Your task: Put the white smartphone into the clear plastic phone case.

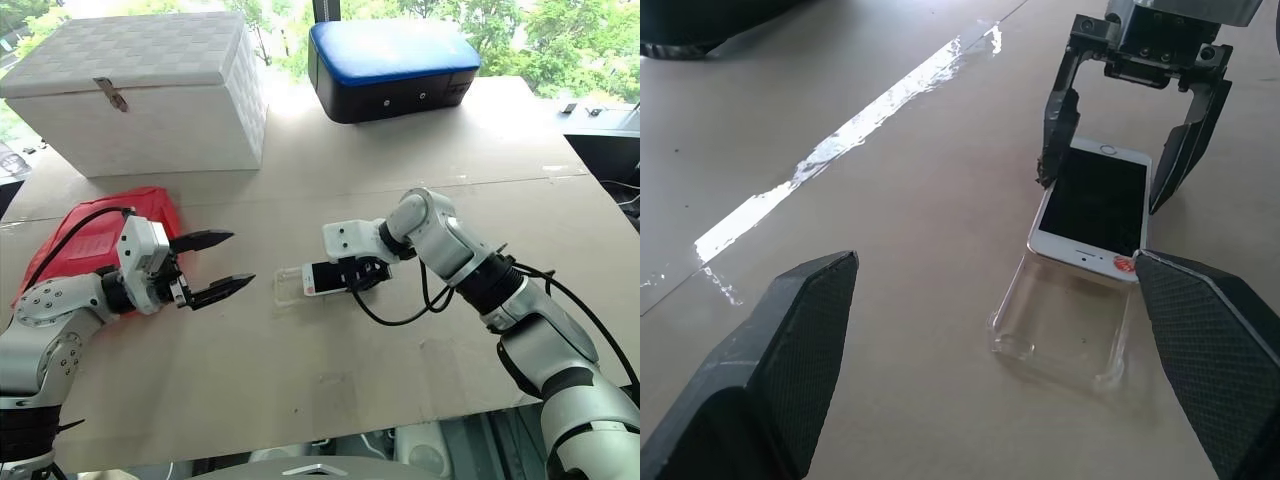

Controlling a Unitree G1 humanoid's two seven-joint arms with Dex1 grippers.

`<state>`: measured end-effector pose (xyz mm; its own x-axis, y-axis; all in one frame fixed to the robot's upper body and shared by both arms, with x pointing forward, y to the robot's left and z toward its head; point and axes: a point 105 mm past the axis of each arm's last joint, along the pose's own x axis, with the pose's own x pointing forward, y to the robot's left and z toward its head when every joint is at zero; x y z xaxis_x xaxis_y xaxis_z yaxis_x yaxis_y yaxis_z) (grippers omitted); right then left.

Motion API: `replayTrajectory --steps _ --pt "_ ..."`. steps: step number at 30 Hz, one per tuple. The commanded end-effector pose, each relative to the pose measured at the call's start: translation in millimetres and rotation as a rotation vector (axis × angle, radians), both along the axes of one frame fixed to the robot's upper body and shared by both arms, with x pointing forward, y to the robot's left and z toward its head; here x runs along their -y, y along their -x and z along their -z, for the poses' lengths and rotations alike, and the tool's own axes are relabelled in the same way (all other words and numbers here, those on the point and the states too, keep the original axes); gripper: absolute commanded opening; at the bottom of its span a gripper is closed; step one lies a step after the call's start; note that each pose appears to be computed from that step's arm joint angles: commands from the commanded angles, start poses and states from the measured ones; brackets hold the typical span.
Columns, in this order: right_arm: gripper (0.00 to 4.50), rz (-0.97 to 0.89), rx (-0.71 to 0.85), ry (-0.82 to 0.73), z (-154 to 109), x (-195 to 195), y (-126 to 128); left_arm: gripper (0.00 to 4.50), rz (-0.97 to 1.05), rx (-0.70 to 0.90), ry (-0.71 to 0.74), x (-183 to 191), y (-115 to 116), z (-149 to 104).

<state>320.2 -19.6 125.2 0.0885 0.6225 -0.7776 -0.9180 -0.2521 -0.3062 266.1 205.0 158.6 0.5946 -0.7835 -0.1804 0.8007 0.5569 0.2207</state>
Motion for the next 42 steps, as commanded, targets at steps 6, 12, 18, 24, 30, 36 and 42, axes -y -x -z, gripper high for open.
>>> replayTrajectory --steps 6,12,18,24,30,36,42 --pt "2.80 0.027 0.057 0.055 -8 4 1 4.50 0.009 0.028 0.003 0 -1 0" --pt "3.83 0.014 0.047 0.073 -4 4 5 4.50 0.012 0.031 0.003 0 -1 1" --pt "4.48 0.000 0.034 0.043 -12 -1 11 4.50 0.013 0.031 0.003 1 0 2" --pt "4.48 -0.012 0.031 0.030 -16 -1 15 4.50 0.013 0.029 0.002 1 0 2" --pt "3.75 0.003 0.037 0.039 -14 2 12 4.50 0.016 0.031 0.003 3 -1 2" --pt "1.21 0.030 0.030 0.050 -10 6 8 4.50 0.019 0.028 0.003 5 -1 3" --pt "0.05 0.035 0.023 0.048 -9 7 6 4.50 0.018 0.027 0.000 4 -2 3"
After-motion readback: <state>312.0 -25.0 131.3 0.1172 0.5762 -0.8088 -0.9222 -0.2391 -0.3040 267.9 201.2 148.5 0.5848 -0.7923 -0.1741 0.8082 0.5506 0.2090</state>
